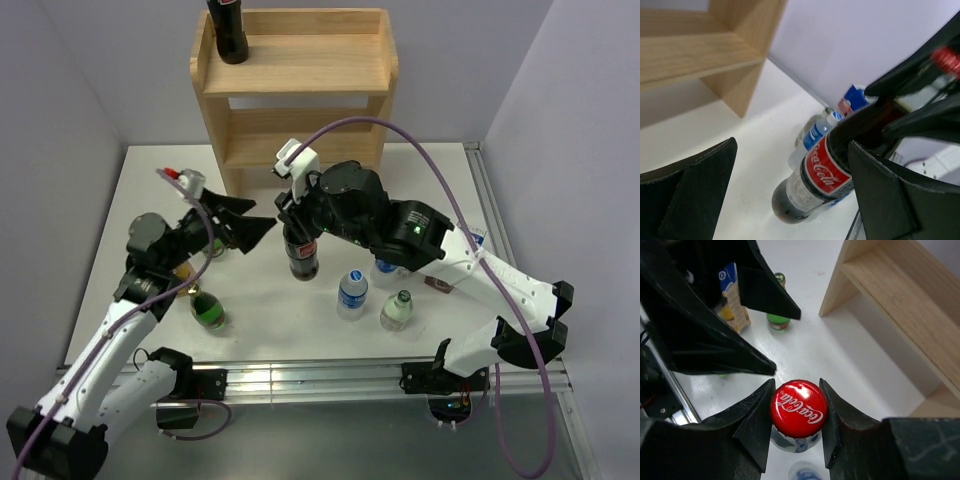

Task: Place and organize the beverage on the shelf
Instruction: Pick up the drink from the center of the board.

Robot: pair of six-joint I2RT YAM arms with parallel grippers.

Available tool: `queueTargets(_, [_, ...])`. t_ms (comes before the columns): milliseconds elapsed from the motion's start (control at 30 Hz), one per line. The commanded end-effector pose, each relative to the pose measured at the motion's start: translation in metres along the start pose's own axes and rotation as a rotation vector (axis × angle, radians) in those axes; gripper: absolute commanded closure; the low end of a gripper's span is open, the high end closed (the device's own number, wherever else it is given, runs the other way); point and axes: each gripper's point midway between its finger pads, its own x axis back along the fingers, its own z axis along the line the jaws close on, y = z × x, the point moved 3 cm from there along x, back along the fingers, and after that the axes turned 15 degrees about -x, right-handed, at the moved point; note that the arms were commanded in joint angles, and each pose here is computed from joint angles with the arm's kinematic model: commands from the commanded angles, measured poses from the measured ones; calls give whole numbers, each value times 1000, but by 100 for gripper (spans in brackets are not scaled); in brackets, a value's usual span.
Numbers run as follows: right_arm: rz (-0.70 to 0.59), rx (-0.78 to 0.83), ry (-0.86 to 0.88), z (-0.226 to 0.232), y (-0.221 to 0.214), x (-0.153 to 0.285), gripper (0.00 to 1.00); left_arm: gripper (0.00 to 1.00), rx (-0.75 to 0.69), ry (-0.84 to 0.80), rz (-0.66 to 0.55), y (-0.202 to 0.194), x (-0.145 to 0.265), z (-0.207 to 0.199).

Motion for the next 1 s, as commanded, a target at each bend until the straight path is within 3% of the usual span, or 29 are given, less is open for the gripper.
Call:
queueTargets(0, [-270, -87, 4, -6, 84, 62, 100, 1, -152, -115, -80, 18, -22, -25])
queueTargets(167, [-253, -105, -21, -12, 84, 81, 100, 1, -268, -250, 7, -14, -50, -66])
queueTargets(467, [-292, -112, -13, -19, 85, 111, 100, 1, -275, -388, -19, -30, -52, -99])
queueTargets(800, [-345, -107, 19, -14, 87, 104, 100, 1, -293, -234, 34, -43, -62, -82])
queueTargets(967, [-332, -119, 52, -9, 85, 102, 100, 1, -298, -235, 48, -44, -59, -82])
